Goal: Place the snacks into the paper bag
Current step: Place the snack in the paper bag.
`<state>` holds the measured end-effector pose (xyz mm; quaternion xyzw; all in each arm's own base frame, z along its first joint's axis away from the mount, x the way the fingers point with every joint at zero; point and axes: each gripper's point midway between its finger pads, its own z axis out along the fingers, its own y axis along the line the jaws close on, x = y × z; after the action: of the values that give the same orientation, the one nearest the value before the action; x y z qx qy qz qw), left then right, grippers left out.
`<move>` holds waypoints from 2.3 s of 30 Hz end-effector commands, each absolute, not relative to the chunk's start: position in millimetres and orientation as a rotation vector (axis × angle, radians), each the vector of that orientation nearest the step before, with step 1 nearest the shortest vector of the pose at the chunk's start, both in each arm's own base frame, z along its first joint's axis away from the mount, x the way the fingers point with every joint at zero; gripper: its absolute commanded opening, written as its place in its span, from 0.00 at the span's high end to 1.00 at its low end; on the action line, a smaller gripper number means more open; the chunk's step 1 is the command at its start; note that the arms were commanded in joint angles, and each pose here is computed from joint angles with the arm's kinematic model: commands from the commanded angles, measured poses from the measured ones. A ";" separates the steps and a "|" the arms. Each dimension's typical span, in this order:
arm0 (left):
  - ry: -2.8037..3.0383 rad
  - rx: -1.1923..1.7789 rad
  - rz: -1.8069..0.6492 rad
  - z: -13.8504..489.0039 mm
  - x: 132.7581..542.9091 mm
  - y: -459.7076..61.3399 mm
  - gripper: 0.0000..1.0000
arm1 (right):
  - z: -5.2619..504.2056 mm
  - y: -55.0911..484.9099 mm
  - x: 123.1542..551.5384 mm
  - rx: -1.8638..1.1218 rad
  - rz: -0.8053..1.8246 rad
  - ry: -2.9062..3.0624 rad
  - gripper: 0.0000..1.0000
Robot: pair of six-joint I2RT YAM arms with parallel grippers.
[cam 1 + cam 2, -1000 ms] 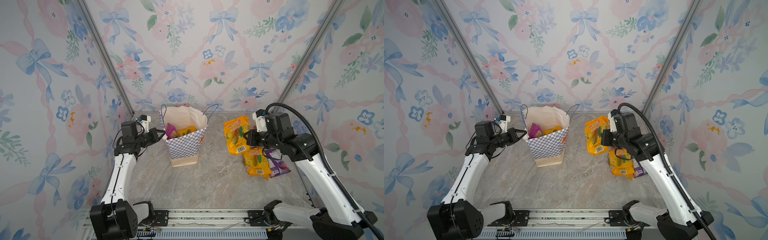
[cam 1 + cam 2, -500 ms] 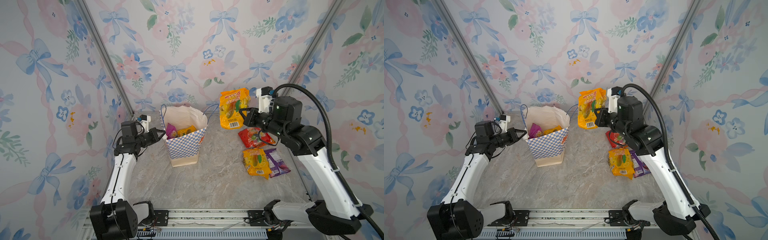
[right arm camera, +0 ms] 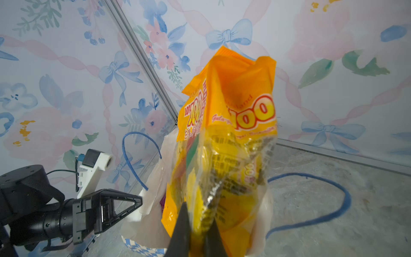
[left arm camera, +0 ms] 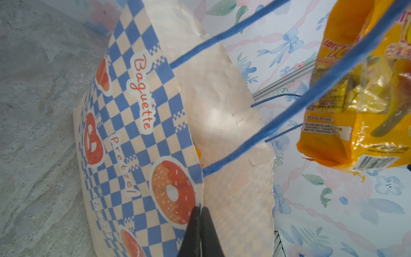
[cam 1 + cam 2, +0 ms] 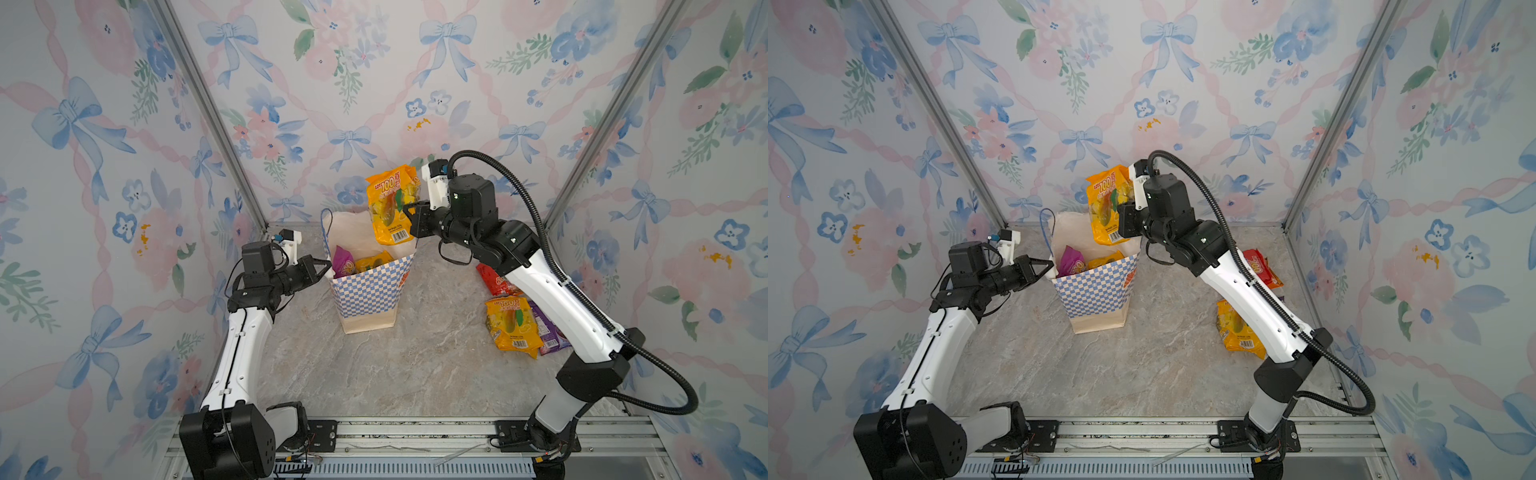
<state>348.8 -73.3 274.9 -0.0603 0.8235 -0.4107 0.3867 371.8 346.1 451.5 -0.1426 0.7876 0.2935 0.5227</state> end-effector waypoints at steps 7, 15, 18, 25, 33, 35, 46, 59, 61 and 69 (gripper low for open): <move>2.053 -0.085 -1.059 291.7 338.2 -81.2 1.00 | 459.1 382.8 398.2 -0.357 0.608 1.816 1.00; 2.060 -0.087 -1.059 288.7 340.0 -80.7 1.00 | 415.4 398.2 402.8 -0.418 0.455 1.899 1.00; 2.063 -0.089 -1.059 287.4 339.4 -80.8 1.00 | 406.4 401.2 401.4 -0.434 0.437 1.920 1.00; 2.065 -0.091 -1.058 287.1 340.7 -80.5 1.00 | 391.4 405.4 391.7 -0.473 0.366 1.945 1.00; 2.066 -0.093 -1.057 286.2 340.5 -80.1 1.00 | 393.1 403.6 386.3 -0.491 0.338 1.931 1.00; 2.067 -0.092 -1.056 285.6 340.5 -80.5 1.00 | 397.4 402.4 382.8 -0.497 0.345 1.918 1.00; 2.064 -0.091 -1.055 287.3 340.2 -80.3 1.00 | 387.0 404.5 380.6 -0.501 0.369 1.950 1.00; 2.059 -0.088 -1.052 289.2 340.5 -79.7 1.00 | 387.6 413.4 380.1 -0.525 0.419 1.967 0.56; 2.060 -0.090 -1.049 288.7 341.0 -79.4 1.00 | 390.3 411.6 379.9 -0.523 0.426 1.966 0.53; 2.065 -0.087 -1.054 286.7 341.9 -79.8 1.00 | 435.3 383.4 362.5 -0.507 0.444 1.913 0.31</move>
<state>344.6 -75.6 279.0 -0.0558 0.8221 -0.4105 0.3905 380.2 410.7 381.7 -0.2250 0.8206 0.1661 0.4983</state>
